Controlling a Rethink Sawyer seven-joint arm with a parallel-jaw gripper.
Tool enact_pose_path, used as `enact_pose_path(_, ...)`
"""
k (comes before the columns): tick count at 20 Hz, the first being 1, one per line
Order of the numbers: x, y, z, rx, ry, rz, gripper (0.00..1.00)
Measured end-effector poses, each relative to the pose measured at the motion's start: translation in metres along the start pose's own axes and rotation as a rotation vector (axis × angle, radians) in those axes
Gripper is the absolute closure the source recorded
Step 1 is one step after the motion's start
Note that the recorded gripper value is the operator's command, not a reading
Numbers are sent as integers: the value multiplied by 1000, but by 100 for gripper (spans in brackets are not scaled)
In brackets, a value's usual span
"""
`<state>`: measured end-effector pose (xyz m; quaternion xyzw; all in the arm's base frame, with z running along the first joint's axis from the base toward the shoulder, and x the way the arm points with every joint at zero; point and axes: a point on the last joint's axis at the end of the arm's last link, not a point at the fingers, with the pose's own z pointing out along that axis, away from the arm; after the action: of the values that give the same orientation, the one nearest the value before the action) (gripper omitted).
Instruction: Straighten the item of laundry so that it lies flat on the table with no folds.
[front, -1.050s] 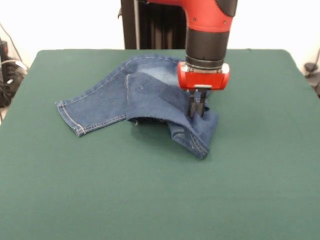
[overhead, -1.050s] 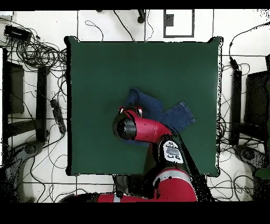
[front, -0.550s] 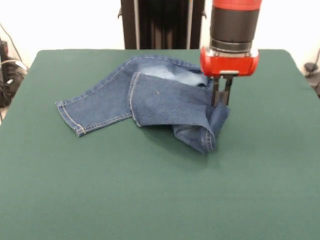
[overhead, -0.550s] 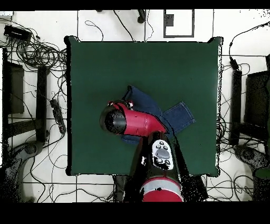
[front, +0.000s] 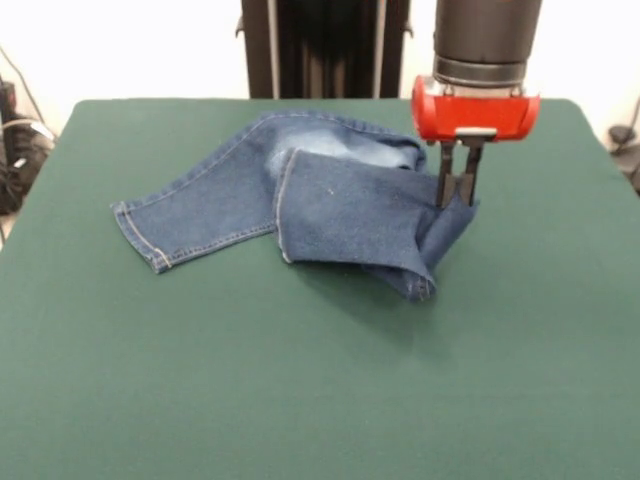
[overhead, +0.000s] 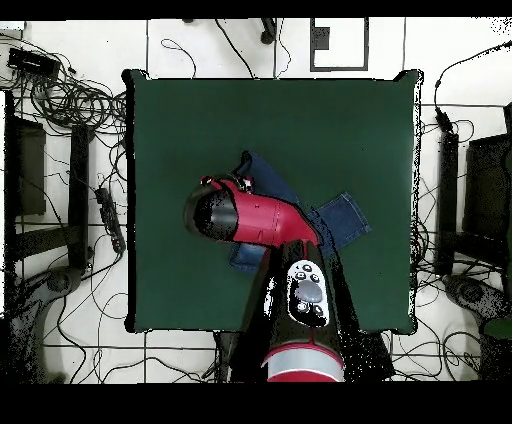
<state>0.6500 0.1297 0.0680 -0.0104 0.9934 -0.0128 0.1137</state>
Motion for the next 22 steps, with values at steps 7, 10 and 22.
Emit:
enact_pose_path(7, -27, 14, -15, 6, -6, -15, 100)
enact_pose_path(10, -43, 23, -20, -1, -6, -19, 100)
enact_pose_path(22, -72, 40, 20, -31, 2, 30, 100)
